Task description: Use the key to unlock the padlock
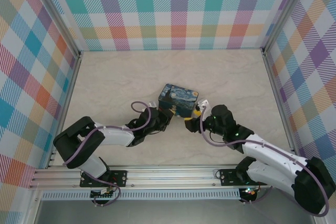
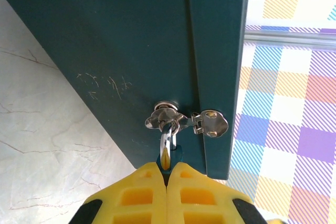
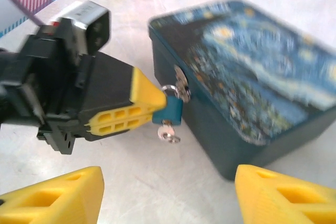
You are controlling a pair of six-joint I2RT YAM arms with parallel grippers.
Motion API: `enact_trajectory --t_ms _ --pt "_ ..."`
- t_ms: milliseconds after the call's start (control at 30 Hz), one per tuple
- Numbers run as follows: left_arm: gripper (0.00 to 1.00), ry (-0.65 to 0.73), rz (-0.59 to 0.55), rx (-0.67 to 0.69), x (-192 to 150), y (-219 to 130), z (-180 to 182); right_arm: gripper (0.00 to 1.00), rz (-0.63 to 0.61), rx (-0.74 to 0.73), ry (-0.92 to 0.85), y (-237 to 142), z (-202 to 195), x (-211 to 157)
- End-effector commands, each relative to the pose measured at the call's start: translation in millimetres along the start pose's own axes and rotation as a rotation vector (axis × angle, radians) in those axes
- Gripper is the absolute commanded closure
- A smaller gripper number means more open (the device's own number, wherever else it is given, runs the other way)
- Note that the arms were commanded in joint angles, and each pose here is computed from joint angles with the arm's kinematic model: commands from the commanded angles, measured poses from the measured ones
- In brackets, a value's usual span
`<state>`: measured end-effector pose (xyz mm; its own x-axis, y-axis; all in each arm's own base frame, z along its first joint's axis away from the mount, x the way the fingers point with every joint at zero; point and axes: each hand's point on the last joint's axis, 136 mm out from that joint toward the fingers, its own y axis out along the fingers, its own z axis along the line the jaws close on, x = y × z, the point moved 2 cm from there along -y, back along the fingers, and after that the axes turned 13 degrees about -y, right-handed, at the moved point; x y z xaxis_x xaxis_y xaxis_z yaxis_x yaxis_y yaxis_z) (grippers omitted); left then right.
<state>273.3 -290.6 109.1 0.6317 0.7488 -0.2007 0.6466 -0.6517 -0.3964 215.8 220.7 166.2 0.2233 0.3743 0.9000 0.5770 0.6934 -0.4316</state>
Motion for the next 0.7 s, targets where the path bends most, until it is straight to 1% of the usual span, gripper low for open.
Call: enact_trajectory --t_ms 0,133,233,300,400,467,567,667 --pt "1.0 0.0 0.033 -0.054 -4.1 -3.8 -25.7 0.3 -0.078 -0.08 -0.407 -6.9 -2.7 28.4" --pt "1.0 -0.02 0.047 -0.065 -6.0 -3.3 -31.7 0.28 -0.043 -0.135 -0.696 -0.2 4.1 24.6" --pt "1.0 -0.034 0.057 -0.073 -7.2 -3.6 -34.8 0.27 -0.054 -0.16 -0.828 4.0 11.2 21.9" --pt "1.0 -0.042 0.059 -0.074 -6.6 -3.5 -35.8 0.25 -0.031 -0.174 -0.923 9.2 14.7 16.8" --pt "1.0 -0.057 0.063 -0.073 -6.9 -3.3 -36.1 0.26 0.01 -0.2 -0.989 16.6 12.7 13.9" --pt "1.0 -0.069 0.064 -0.07 -6.9 -2.9 -35.3 0.26 0.015 -0.212 -1.009 21.3 11.4 13.3" --pt "1.0 -0.084 0.064 -0.067 -6.4 -1.8 -33.0 0.34 0.043 -0.221 -1.039 30.1 9.6 9.0" --pt "1.0 -0.095 0.064 -0.069 -6.4 -1.2 -32.5 0.35 0.071 -0.227 -1.055 39.5 7.9 0.8"
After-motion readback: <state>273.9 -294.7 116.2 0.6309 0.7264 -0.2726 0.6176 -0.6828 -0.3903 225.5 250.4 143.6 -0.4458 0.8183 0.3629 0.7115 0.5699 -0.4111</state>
